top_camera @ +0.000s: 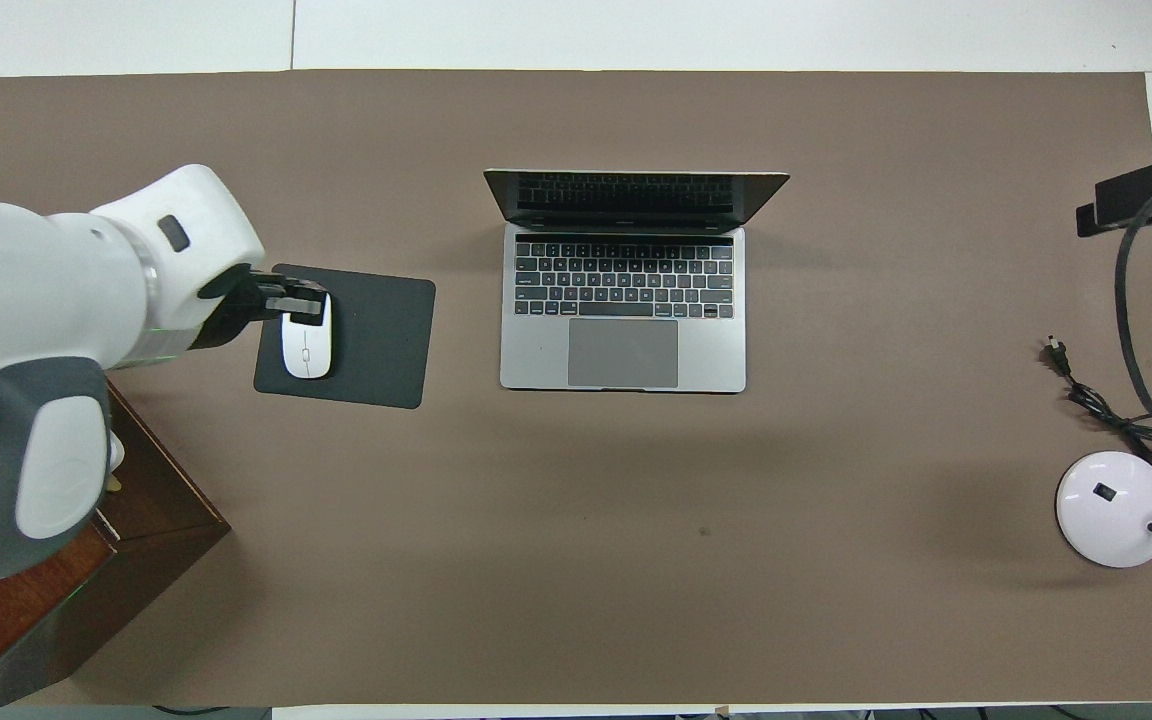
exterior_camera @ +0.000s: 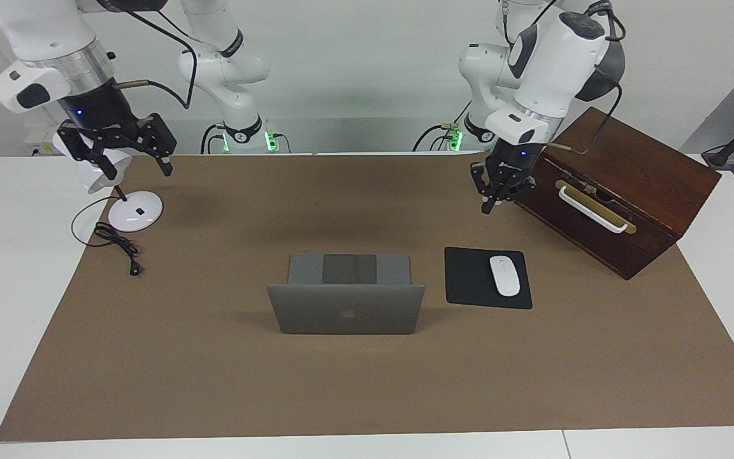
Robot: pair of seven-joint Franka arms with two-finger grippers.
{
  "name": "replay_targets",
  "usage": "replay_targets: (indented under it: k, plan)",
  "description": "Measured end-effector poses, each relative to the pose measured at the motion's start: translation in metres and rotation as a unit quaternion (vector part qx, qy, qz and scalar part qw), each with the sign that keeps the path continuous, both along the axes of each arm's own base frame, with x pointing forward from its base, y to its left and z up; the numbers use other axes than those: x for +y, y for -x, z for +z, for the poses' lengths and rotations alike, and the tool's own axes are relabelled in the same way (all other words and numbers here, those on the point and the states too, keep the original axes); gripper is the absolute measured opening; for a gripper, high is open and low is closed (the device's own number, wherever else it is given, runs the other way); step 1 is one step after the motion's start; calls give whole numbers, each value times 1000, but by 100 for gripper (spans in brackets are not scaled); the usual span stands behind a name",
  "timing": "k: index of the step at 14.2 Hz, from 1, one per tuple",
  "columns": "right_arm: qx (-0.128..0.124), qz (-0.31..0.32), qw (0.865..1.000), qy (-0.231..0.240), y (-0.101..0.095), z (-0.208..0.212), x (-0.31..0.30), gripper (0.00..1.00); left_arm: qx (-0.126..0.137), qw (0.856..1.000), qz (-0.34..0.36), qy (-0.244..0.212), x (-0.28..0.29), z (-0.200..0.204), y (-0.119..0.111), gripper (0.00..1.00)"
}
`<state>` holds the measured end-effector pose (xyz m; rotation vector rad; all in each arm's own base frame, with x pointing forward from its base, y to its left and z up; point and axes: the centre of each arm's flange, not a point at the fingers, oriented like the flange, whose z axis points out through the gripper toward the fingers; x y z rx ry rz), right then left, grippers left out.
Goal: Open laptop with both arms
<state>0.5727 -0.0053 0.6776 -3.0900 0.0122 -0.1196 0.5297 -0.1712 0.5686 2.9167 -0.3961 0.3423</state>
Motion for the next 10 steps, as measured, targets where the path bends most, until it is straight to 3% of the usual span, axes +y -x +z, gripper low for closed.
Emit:
replay_targets:
  k: [3,8,10]
  plan:
    - [12,-11,1000,4,13,-8,-13,100,16,1000,20,-14,51,23,-9,1]
    - [10,-16,1000,18,16,-33,-19,100,45,996,65,-51,142,58,-11,1]
    - [6,-19,1000,19,16,-33,-24,100,51,994,83,-58,167,64,-9,19]
